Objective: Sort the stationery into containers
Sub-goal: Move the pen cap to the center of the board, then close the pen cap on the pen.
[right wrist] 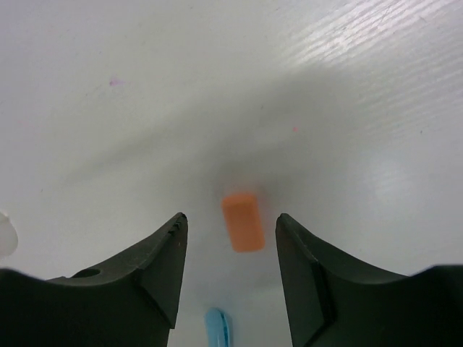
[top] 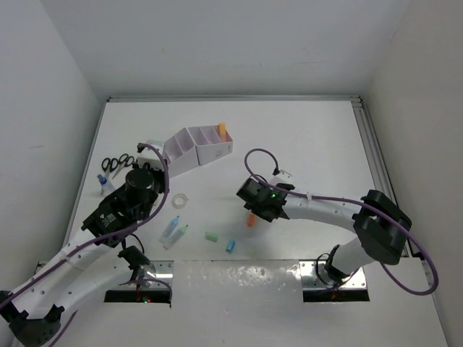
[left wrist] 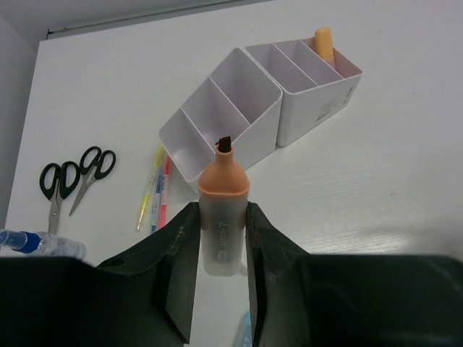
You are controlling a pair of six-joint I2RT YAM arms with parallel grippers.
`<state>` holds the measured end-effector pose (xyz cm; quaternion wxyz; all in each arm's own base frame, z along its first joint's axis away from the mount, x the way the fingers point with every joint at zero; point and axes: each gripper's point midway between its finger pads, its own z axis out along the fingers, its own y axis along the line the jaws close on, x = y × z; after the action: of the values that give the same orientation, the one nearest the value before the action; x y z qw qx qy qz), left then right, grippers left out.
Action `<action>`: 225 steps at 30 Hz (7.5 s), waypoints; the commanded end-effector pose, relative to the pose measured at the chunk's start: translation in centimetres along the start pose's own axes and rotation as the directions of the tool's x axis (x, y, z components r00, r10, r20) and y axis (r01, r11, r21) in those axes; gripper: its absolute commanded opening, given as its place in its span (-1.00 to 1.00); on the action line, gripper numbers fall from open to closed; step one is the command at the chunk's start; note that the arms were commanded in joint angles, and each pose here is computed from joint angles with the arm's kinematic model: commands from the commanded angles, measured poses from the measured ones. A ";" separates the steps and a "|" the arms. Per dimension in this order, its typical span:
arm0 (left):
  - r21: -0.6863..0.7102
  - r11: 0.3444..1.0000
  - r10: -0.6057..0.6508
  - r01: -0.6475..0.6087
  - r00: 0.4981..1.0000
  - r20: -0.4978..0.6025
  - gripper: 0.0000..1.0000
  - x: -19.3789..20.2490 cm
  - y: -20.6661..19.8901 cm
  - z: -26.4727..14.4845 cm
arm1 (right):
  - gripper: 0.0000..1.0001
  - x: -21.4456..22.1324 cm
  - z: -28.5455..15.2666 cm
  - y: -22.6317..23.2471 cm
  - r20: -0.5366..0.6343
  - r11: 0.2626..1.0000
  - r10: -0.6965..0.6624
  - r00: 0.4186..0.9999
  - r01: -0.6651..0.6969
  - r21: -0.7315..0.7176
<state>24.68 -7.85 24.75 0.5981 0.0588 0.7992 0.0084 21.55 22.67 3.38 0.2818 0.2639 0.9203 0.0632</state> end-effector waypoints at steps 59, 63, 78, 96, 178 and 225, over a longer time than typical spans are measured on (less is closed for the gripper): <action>0.827 0.529 -0.117 -0.187 0.950 0.290 -1.00 -6.9 -14.3 -9.3 | -1.00 -12.7 -25.0 22.8 0.688 0.072 -0.321 0.651 0.741 -0.667; 0.862 0.473 -0.138 -0.180 0.951 0.275 -1.00 -8.0 -15.6 -9.5 | -1.00 -13.2 -29.1 23.0 0.730 -0.075 -0.215 0.649 0.734 -0.675; 0.887 0.448 -0.203 -0.111 0.954 0.222 -1.00 -10.5 -16.7 -6.8 | -1.00 -14.2 -33.5 18.4 0.703 -0.314 -0.092 0.705 0.650 -0.692; 0.906 0.404 -0.247 -0.125 0.939 0.240 -1.00 -11.9 -17.3 -6.4 | -1.00 -13.4 -31.0 18.7 0.641 -0.315 -0.111 0.759 0.585 -0.747; 0.880 0.268 -0.389 -0.392 0.792 0.471 -1.00 -19.6 -14.9 -11.9 | -1.00 2.8 -15.0 10.0 0.404 -0.172 -0.559 0.724 0.376 -0.911; 0.783 0.593 -0.099 -0.191 0.947 0.306 0.65 -10.9 -13.2 -2.2 | -1.00 -9.5 -18.0 18.2 0.508 0.057 -0.267 0.819 0.540 -0.840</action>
<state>22.07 -23.97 30.75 0.5446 0.3794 0.6148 -0.4260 23.92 34.21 28.96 0.4880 -0.2799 0.6217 0.5450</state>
